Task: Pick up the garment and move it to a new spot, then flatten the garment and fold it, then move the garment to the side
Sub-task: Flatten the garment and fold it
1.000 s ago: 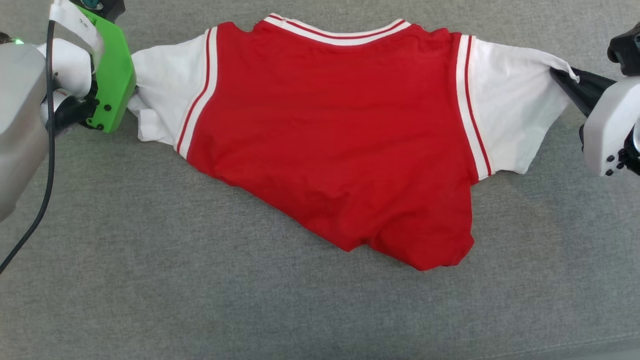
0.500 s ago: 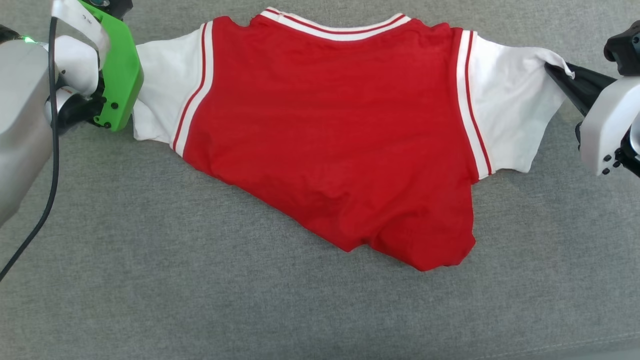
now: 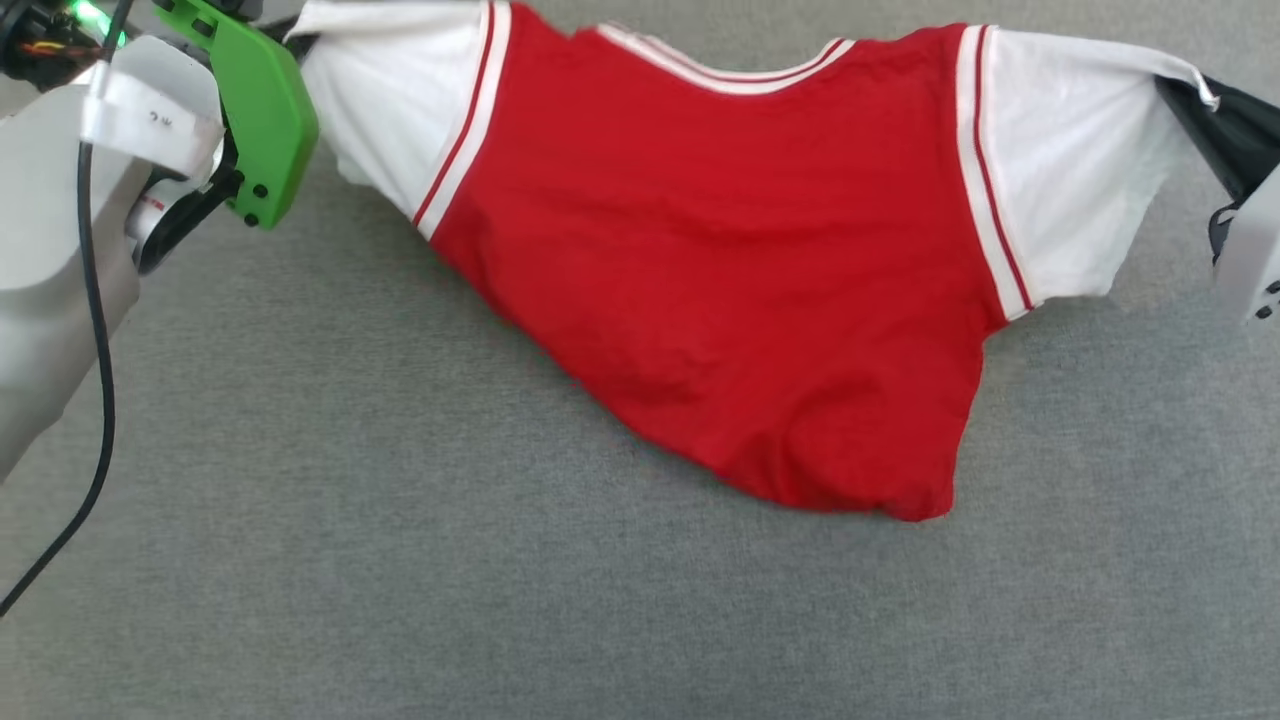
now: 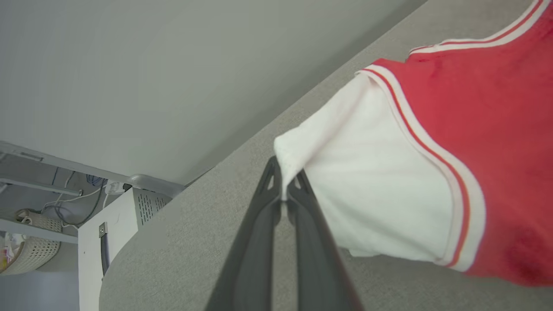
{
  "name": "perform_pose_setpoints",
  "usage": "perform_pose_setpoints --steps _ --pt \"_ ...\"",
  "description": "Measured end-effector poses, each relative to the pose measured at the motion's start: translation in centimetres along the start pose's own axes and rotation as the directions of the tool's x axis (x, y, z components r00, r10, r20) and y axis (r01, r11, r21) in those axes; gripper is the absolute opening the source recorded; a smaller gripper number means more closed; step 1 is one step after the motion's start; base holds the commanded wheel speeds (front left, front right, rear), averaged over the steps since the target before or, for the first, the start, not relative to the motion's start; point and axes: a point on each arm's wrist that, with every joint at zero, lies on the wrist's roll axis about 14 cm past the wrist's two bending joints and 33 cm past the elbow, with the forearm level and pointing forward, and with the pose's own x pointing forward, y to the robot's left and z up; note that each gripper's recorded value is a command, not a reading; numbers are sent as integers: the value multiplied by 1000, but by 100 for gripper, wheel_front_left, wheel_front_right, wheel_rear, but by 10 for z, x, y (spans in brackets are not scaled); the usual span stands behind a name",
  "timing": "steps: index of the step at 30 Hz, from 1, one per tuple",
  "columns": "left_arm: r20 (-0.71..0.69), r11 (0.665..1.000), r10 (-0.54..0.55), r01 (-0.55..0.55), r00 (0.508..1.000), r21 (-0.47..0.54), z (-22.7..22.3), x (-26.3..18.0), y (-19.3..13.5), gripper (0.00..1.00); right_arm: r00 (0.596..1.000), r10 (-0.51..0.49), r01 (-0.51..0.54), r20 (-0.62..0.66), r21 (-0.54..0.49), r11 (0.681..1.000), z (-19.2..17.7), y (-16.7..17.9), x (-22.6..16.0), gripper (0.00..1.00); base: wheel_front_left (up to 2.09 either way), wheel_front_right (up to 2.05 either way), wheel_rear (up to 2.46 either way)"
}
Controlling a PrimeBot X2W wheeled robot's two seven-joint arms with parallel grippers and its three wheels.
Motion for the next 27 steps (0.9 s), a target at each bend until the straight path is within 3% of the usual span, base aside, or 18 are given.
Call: perform_pose_setpoints --steps 7,13,18,27 --pt "302 992 97 -116 948 45 81 -58 18 0 979 -61 66 193 -18 998 66 -17 -27 0 0 0 0" --pt "514 975 167 -218 842 41 148 -127 31 0 931 -92 108 354 -27 994 126 -22 -59 0 0 0 0" --pt "633 959 198 -281 749 33 188 -180 32 0 878 -111 145 466 -37 989 168 -24 -86 0 0 0 0" --pt "721 942 217 -334 659 22 222 -226 32 0 818 -113 172 564 -53 984 211 -19 -105 0 0 0 0"
